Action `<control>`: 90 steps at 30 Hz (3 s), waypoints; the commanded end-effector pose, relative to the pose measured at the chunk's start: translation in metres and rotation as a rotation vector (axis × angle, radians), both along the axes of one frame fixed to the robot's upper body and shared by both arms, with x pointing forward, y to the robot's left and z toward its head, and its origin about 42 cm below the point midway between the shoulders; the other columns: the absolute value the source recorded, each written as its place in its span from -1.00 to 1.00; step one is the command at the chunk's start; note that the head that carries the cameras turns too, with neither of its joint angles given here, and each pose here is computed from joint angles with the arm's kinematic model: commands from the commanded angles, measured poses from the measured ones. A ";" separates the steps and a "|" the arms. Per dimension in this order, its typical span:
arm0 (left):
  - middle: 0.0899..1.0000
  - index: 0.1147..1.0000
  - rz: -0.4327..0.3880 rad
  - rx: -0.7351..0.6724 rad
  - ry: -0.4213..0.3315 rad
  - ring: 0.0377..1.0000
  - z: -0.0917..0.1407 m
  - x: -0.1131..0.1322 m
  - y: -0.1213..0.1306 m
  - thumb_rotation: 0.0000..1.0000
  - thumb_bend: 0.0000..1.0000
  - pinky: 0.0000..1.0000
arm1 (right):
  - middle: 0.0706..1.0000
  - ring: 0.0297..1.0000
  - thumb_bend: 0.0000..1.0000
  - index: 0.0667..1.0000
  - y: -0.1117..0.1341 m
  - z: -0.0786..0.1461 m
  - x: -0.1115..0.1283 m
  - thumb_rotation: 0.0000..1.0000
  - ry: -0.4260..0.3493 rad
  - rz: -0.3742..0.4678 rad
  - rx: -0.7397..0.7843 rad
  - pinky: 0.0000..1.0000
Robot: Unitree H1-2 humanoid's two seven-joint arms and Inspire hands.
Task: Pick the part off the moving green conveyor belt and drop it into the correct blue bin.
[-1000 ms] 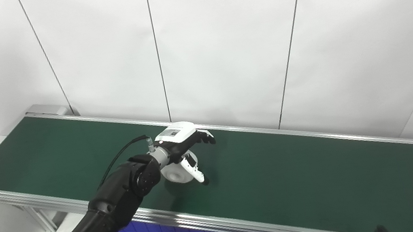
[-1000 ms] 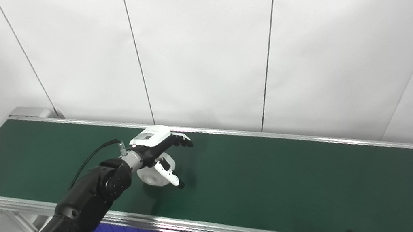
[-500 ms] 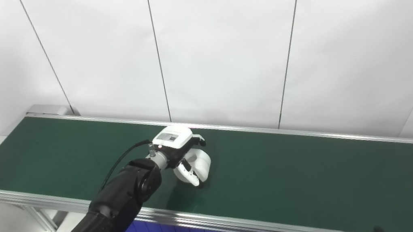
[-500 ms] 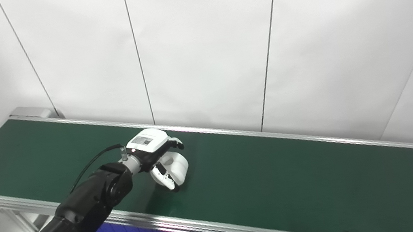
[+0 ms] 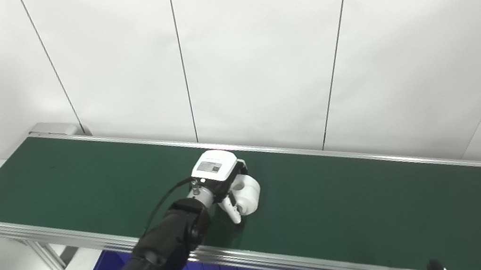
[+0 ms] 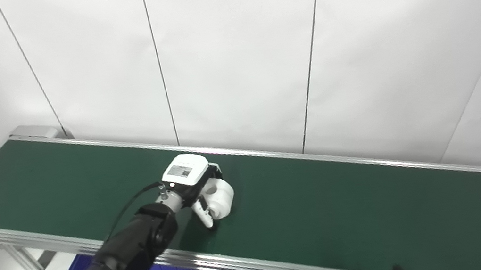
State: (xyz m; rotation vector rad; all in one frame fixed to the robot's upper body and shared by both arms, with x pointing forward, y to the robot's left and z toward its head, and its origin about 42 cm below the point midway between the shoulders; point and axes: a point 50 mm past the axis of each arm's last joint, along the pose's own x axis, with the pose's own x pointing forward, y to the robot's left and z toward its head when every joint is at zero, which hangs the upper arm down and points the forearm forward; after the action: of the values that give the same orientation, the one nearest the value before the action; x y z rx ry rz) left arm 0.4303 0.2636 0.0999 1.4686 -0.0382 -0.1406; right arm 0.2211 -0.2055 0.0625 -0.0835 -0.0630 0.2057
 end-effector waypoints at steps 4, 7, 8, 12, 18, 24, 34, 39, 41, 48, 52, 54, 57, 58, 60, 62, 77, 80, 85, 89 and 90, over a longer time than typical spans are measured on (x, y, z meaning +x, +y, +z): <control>-0.16 -0.13 -0.061 -0.096 0.036 -0.14 -0.024 -0.009 -0.026 -0.98 0.06 -0.21 | 1.00 0.96 0.78 1.00 0.006 0.012 0.002 1.00 -0.035 -0.004 0.016 1.00; -0.06 -0.18 -0.083 -0.128 0.039 -0.11 -0.023 -0.010 -0.034 -1.00 0.04 -0.19 | 1.00 0.94 0.78 1.00 0.007 0.013 0.002 1.00 -0.038 -0.005 0.009 1.00; -0.06 -0.18 -0.093 -0.130 0.035 -0.11 -0.022 -0.010 -0.036 -1.00 0.04 -0.20 | 1.00 0.94 0.78 1.00 0.008 0.013 0.002 1.00 -0.039 -0.005 0.007 1.00; -0.08 -0.18 -0.132 -0.120 0.013 -0.14 -0.010 -0.006 -0.041 -1.00 0.04 -0.27 | 1.00 0.91 0.75 1.00 0.008 0.015 0.001 1.00 -0.042 -0.003 0.005 0.99; -0.24 -0.14 -0.228 -0.097 -0.044 -0.25 0.024 0.000 -0.040 -1.00 0.05 -0.39 | 0.98 0.88 0.73 1.00 0.008 0.015 0.002 1.00 -0.039 0.003 0.002 0.97; -0.31 -0.14 -0.366 -0.069 -0.146 -0.33 0.081 -0.014 -0.039 -1.00 0.05 -0.38 | 0.96 0.85 0.70 1.00 0.004 0.019 0.006 1.00 -0.030 0.006 -0.006 0.94; -0.27 -0.13 -0.432 -0.073 -0.131 -0.26 0.115 -0.077 -0.026 -1.00 0.05 -0.29 | 0.93 0.79 0.73 0.99 -0.002 0.035 0.023 0.95 -0.036 0.017 0.020 0.87; -0.31 -0.12 -0.417 -0.106 -0.114 -0.36 0.097 -0.115 -0.016 -1.00 0.04 -0.39 | 0.92 0.79 0.67 0.98 -0.003 0.048 0.032 0.92 -0.039 0.018 0.017 0.83; -0.24 -0.15 -0.391 -0.111 -0.078 -0.43 0.087 -0.129 -0.013 -1.00 0.05 -0.44 | 0.91 0.79 0.70 0.98 -0.004 0.049 0.035 0.92 -0.033 0.014 0.014 0.81; -0.30 -0.13 -0.352 -0.049 -0.008 -0.34 0.055 -0.170 -0.005 -1.00 0.04 -0.38 | 0.91 0.80 0.76 0.99 -0.010 0.050 0.040 0.92 -0.032 0.023 0.000 0.86; -0.22 -0.14 -0.356 0.014 -0.036 -0.22 0.040 -0.184 -0.001 -1.00 0.05 -0.32 | 0.91 0.80 0.75 1.00 -0.011 0.051 0.041 0.92 -0.036 0.023 0.000 0.88; -0.24 -0.14 -0.347 0.020 -0.043 -0.25 0.035 -0.186 0.000 -1.00 0.05 -0.35 | 0.91 0.79 0.72 1.00 -0.011 0.051 0.042 0.91 -0.035 0.023 0.001 0.87; -0.30 -0.15 -0.339 -0.009 -0.049 -0.35 0.026 -0.189 0.001 -1.00 0.05 -0.45 | 0.92 0.79 0.70 1.00 -0.009 0.052 0.041 0.89 -0.039 0.025 0.005 0.87; -0.30 -0.15 -0.340 -0.020 -0.043 -0.35 0.024 -0.189 0.001 -1.00 0.05 -0.43 | 0.91 0.79 0.71 0.99 -0.009 0.053 0.041 0.89 -0.042 0.025 0.004 0.86; -0.32 -0.14 -0.345 -0.030 -0.030 -0.41 0.022 -0.189 -0.001 -1.00 0.04 -0.46 | 0.91 0.78 0.72 0.99 -0.007 0.053 0.041 0.91 -0.047 0.024 0.001 0.85; -0.31 -0.12 -0.350 -0.036 -0.024 -0.39 0.022 -0.189 -0.002 -1.00 0.04 -0.44 | 0.91 0.77 0.72 0.99 -0.006 0.053 0.041 0.92 -0.047 0.023 -0.003 0.84; 0.94 0.99 -0.381 -0.067 0.008 0.87 0.032 -0.198 -0.011 0.18 1.00 0.86 | 0.92 0.79 0.68 0.98 -0.006 0.054 0.043 0.90 -0.042 0.022 0.008 0.85; 0.92 1.00 -0.389 -0.073 -0.003 0.86 0.037 -0.199 -0.013 0.21 1.00 0.87 | 0.91 0.79 0.68 0.98 -0.006 0.054 0.043 0.90 -0.045 0.024 0.004 0.84; 0.88 0.99 -0.396 -0.111 -0.042 0.83 0.045 -0.202 -0.015 0.24 1.00 0.91 | 0.91 0.78 0.71 0.98 -0.005 0.055 0.043 0.91 -0.049 0.024 -0.003 0.85; 0.86 0.95 -0.409 -0.228 -0.115 0.82 0.062 -0.211 -0.023 0.24 1.00 0.87 | 0.90 0.78 0.71 0.98 -0.003 0.054 0.043 0.91 -0.046 0.026 0.000 0.86; 0.85 0.91 -0.407 -0.285 -0.136 0.81 0.067 -0.214 -0.026 0.22 1.00 0.85 | 0.91 0.78 0.70 0.98 -0.002 0.054 0.043 0.91 -0.044 0.028 0.003 0.86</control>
State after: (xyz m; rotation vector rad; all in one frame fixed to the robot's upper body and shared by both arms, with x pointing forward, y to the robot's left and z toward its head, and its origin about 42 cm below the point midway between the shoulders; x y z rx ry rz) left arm 0.2177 0.2417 0.1495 1.2430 -0.3600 -0.4120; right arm 0.2575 -0.2138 0.1014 -0.0876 -0.0492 0.2238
